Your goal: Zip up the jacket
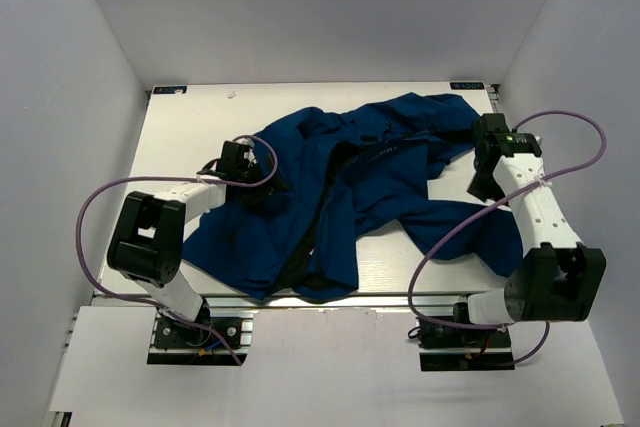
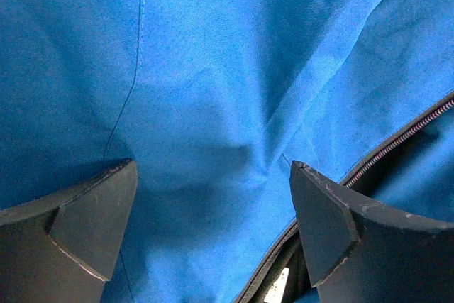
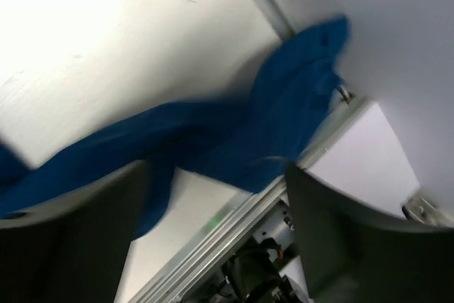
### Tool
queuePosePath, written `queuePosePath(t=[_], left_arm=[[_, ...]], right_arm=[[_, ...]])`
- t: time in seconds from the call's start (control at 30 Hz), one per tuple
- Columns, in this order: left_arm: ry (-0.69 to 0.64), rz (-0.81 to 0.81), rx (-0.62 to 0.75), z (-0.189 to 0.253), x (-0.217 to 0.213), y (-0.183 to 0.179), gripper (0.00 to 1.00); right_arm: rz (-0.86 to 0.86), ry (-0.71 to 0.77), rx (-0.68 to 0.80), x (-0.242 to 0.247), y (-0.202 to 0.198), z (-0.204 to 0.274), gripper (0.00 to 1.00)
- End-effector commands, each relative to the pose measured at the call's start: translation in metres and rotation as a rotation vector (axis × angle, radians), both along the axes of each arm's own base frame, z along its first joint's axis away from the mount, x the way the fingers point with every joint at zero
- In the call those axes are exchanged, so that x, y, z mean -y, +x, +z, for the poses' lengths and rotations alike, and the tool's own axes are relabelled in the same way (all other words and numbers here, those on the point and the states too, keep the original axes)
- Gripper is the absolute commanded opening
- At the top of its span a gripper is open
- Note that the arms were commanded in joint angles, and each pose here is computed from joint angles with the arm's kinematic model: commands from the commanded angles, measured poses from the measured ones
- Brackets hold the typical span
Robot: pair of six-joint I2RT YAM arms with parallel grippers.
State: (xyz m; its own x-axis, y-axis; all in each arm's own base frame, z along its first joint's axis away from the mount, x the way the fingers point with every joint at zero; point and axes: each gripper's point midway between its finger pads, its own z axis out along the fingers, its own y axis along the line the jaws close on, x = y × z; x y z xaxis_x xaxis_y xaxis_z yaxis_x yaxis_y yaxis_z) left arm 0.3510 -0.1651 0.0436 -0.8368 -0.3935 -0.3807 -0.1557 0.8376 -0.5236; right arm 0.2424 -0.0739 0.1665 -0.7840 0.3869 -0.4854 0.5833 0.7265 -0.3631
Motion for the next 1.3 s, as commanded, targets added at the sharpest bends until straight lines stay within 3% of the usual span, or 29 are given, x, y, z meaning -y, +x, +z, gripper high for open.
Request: queuePosePath(t=[0.0,0.13,0.17,0.23,0.4,0.43,0.6,0.7,0.9,0.93,1.03,1.07,1.13,1.2,1.27], left_arm=[[0.03,-0.019,0.024,0.012,-0.006,-0.002,0.98],[0.016,-0.055,0.081,0.031,-0.003,-0.002,0.98],[0.013,-0.062,0.093,0.034,-0.003,-0.002,0.98],[0.008,-0.081,0.131,0.044,-0.002,-0.003,0.98],[0.028,-0.094,0.138,0.044,-0.005,-0.007,0.98],[0.035,-0.091,0.13,0.042,-0.006,-0.008,0.98],[0.058,-0.079,0.098,0.029,-0.013,-0.02,0.98],[0.084,-0.064,0.066,0.018,-0.019,-0.027,0.98],[0.066,-0.092,0.027,0.012,-0.014,-0.031,0.98],[0.054,-0.102,0.029,0.015,-0.011,-0.03,0.98],[0.012,-0.135,0.054,0.028,-0.002,-0.025,0.98],[0.01,-0.136,0.059,0.03,-0.001,-0.025,0.98],[0.019,-0.128,0.059,0.033,-0.003,-0.025,0.98],[0.037,-0.127,0.036,0.03,-0.006,-0.029,0.98],[0.038,-0.131,0.016,0.029,-0.007,-0.033,0.98]], right_arm=[[0.161,0.071,0.12,-0.021,0.016,0.034,0.87],[0.51,0.379,0.351,-0.101,0.034,0.043,0.89],[0.594,0.506,0.361,-0.128,0.024,0.035,0.89],[0.685,0.604,0.387,-0.163,0.024,0.027,0.89],[0.681,0.669,0.258,-0.203,0.018,-0.046,0.89],[0.687,0.693,0.322,-0.212,0.033,-0.046,0.89],[0.561,0.603,0.322,-0.199,0.069,-0.077,0.89],[0.498,0.556,0.245,-0.186,0.08,-0.103,0.89],[0.404,0.447,0.165,-0.159,0.114,-0.149,0.78],[0.383,0.45,0.11,-0.152,0.117,-0.165,0.72],[0.371,0.406,0.103,-0.139,0.157,-0.17,0.71],[0.381,0.411,0.154,-0.142,0.188,-0.153,0.71],[0.374,0.417,0.078,-0.133,0.2,-0.169,0.72],[0.388,0.404,0.158,-0.129,0.246,-0.148,0.72],[0.412,0.429,0.146,-0.121,0.271,-0.165,0.73]])
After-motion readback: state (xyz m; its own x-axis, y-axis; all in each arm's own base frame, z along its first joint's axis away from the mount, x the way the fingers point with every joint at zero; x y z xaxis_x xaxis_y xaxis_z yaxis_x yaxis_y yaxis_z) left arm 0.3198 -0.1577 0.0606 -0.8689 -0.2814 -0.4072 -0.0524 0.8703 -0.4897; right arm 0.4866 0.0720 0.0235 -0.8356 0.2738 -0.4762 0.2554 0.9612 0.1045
